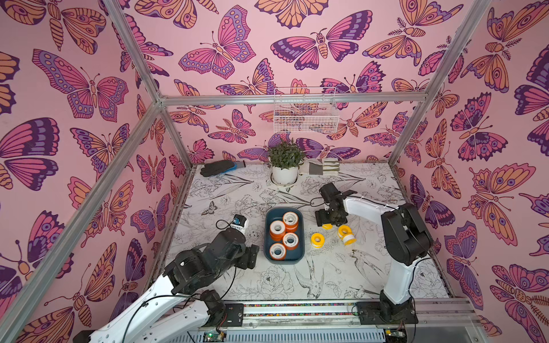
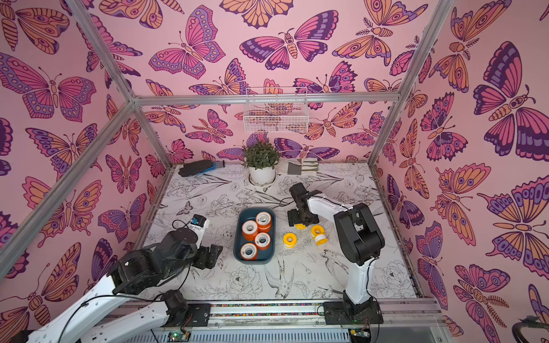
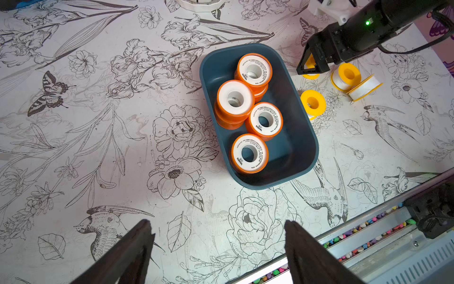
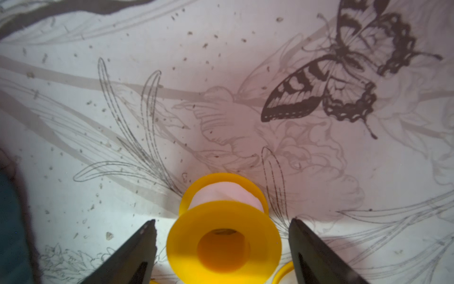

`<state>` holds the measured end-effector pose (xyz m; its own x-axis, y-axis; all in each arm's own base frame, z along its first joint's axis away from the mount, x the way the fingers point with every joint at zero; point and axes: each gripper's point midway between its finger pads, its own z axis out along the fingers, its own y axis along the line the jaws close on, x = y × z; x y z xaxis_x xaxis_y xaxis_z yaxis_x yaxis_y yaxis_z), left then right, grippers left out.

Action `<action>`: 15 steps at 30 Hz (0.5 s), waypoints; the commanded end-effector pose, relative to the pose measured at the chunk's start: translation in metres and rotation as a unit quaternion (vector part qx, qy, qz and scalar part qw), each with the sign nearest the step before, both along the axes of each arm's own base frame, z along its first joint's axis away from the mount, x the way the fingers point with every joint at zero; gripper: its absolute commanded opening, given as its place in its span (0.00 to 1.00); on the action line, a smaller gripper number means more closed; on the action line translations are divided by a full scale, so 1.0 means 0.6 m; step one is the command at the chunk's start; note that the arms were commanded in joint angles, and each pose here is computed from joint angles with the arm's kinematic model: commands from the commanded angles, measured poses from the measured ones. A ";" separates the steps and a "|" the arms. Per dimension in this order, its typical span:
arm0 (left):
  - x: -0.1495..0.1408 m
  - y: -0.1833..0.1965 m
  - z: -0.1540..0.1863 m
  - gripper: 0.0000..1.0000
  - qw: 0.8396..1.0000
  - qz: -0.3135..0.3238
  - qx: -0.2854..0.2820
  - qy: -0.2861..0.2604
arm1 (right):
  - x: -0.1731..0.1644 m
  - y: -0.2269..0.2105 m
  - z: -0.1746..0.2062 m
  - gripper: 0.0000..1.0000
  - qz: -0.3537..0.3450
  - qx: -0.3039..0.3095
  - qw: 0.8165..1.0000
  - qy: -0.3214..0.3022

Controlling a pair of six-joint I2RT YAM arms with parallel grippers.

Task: Put the sealing tape into the storage box
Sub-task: Pick up the sealing tape at the center of the board.

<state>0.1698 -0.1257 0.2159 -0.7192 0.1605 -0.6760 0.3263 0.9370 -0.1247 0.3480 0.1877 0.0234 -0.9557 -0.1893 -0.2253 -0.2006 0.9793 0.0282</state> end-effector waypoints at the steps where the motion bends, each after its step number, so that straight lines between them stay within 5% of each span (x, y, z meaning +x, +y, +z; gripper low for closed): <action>1: -0.004 0.008 -0.012 0.88 1.000 0.005 0.012 0.009 | -0.001 -0.001 0.000 0.85 -0.003 -0.001 1.000 0.012; 15: -0.004 0.008 -0.012 0.88 1.000 0.006 0.012 0.008 | 0.000 0.008 -0.009 0.69 0.004 -0.001 1.000 0.021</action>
